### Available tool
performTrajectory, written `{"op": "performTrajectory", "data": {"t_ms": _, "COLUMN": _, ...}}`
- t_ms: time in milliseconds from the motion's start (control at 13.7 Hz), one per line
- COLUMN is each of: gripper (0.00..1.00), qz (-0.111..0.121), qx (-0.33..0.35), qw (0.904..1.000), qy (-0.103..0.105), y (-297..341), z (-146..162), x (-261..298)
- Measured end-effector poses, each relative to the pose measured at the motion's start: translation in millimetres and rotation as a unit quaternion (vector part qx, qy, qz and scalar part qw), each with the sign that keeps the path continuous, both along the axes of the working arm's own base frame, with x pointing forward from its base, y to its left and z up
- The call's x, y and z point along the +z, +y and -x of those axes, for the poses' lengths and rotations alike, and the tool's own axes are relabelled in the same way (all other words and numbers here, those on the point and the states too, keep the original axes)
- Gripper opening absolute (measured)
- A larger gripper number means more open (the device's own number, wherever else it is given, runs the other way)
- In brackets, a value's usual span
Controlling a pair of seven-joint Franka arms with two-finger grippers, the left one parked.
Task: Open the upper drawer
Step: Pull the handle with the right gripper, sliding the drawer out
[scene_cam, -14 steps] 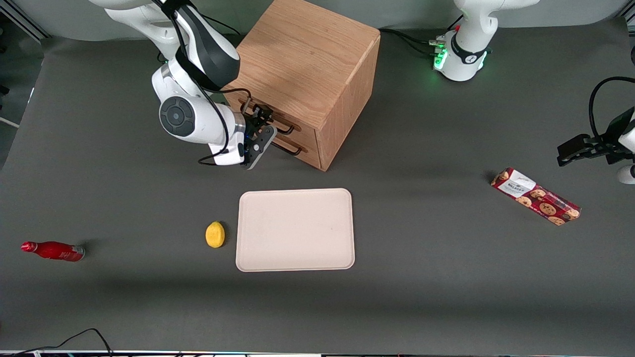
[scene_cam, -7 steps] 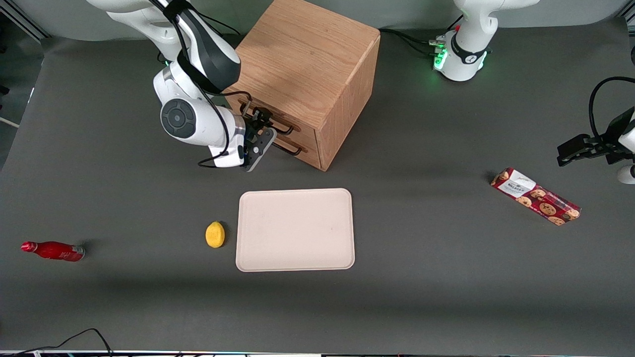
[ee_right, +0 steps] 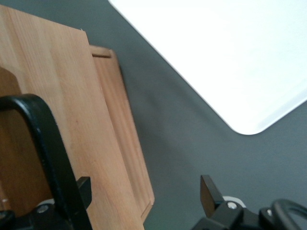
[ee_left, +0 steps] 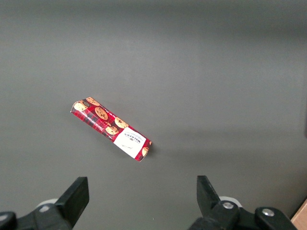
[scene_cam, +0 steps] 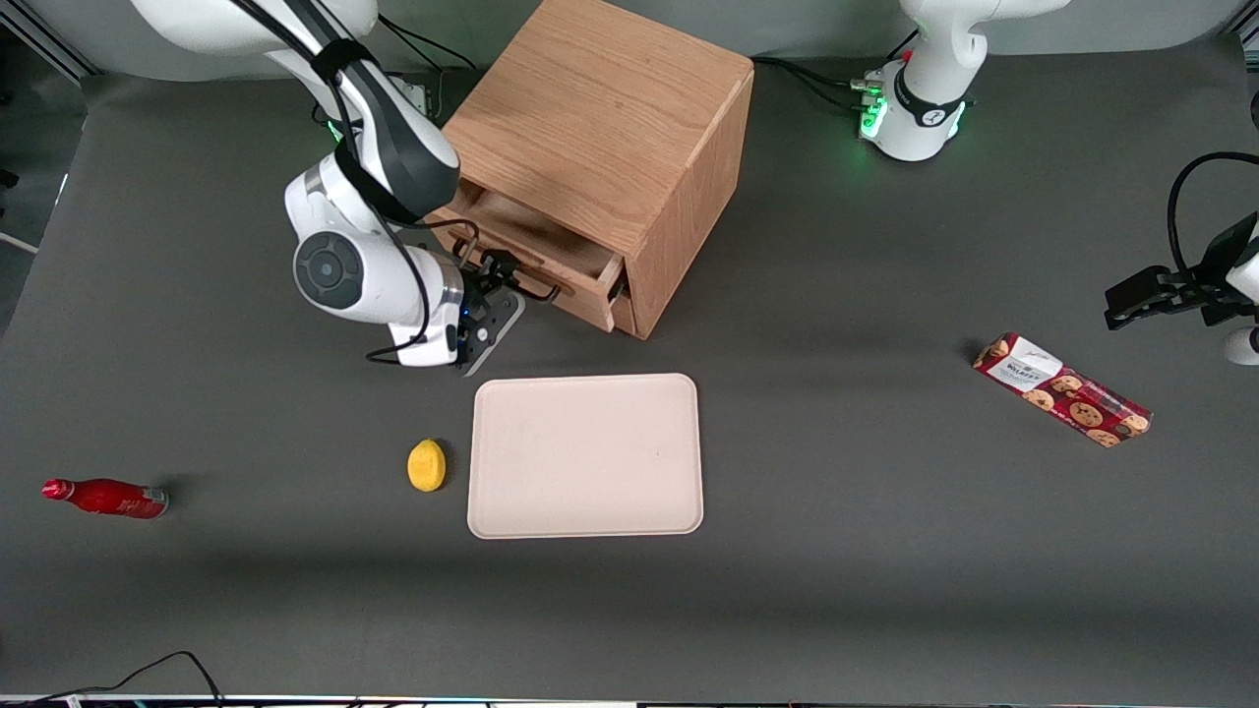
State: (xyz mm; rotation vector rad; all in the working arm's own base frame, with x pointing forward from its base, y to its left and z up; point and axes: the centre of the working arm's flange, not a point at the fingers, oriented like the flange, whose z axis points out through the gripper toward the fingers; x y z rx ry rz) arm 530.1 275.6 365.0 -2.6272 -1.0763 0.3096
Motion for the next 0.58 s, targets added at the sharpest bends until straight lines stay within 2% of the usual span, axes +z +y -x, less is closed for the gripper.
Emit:
{"op": "performTrajectory", "data": {"t_ms": 219, "gripper": 1.00, "qz": 0.003, "qx": -0.009, "qw": 0.9999, "qy": -0.013, "y": -13.8, "z": -23.6, "x": 1.6}}
{"op": "performTrajectory", "data": {"t_ms": 584, "gripper": 1.00, "qz": -0.005, "qx": -0.009, "qw": 0.9996, "qy": -0.027, "y": -55.1, "z": -64.7, "x": 0.9}}
